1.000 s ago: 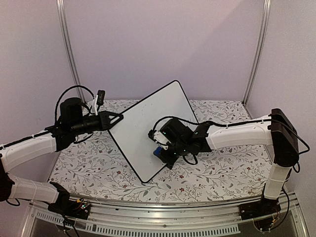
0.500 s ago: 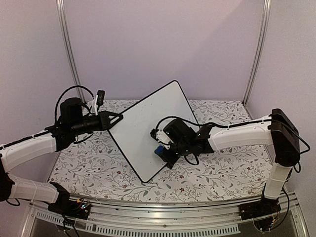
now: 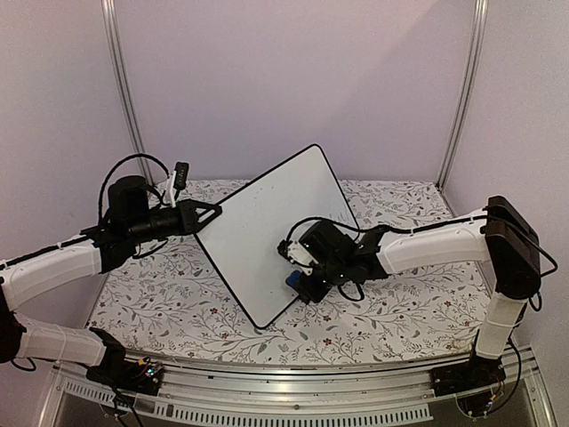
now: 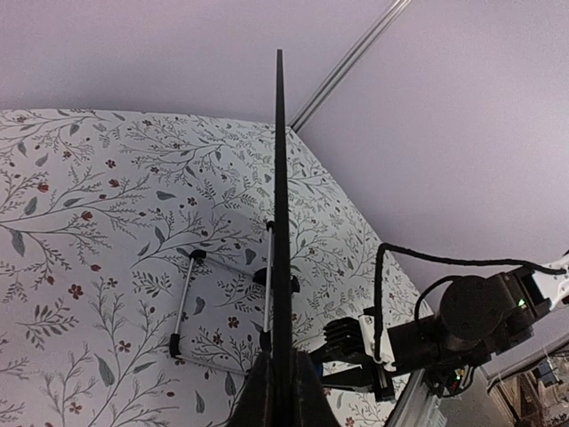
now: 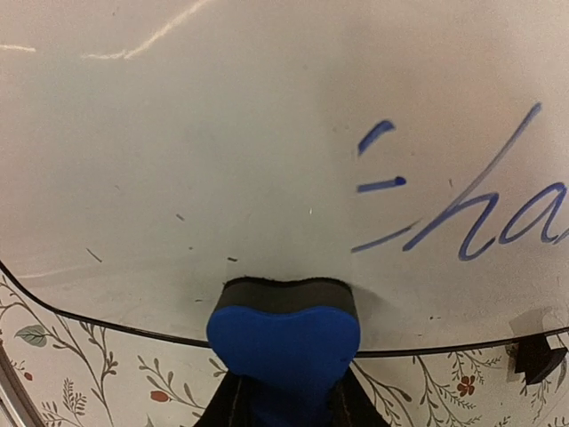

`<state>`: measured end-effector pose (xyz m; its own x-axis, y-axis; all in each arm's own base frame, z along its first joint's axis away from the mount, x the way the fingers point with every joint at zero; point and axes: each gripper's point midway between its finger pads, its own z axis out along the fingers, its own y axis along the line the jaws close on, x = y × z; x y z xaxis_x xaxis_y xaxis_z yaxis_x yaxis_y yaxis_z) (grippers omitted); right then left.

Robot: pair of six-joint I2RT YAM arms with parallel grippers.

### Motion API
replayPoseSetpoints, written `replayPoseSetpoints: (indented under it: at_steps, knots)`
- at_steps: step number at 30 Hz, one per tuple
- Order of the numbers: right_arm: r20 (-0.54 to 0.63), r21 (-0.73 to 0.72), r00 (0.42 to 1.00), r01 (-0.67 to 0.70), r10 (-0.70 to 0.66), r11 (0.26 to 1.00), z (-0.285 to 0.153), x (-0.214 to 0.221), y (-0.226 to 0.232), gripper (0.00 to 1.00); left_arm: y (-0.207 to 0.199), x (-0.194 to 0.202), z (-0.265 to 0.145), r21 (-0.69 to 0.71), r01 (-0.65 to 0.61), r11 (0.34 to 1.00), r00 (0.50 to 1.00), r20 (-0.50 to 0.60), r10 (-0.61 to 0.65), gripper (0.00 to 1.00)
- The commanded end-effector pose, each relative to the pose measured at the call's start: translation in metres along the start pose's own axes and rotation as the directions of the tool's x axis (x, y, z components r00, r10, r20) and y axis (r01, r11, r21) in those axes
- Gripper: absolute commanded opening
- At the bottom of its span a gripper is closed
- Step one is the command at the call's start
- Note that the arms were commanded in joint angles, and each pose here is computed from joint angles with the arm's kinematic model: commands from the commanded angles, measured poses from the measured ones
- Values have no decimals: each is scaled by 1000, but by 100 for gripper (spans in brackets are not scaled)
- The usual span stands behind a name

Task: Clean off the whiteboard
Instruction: Erase the whiteboard on the whiteboard stand.

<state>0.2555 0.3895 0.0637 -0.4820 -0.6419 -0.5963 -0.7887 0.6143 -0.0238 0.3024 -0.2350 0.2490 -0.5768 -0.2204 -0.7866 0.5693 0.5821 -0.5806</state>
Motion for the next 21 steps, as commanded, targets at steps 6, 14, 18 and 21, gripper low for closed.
replayPoseSetpoints:
  at_steps: [6,14,18,21]
  knots:
    - [117,57,993,13,-20,998,-6,-64,-26,0,-31,-10,-2,115,-50,992,999,16,49,0]
    - [73,45,997,10,-13,999,2,-45,-24,0,-30,-10,-1,112,-50,992,999,17,49,0]
    - [24,40,999,-25,24,999,7,-11,-24,0,-30,-10,-1,114,-50,992,999,15,49,0]
    - [1,39,999,-50,50,998,8,8,-25,0,-30,-10,-1,114,-48,992,999,14,47,0]
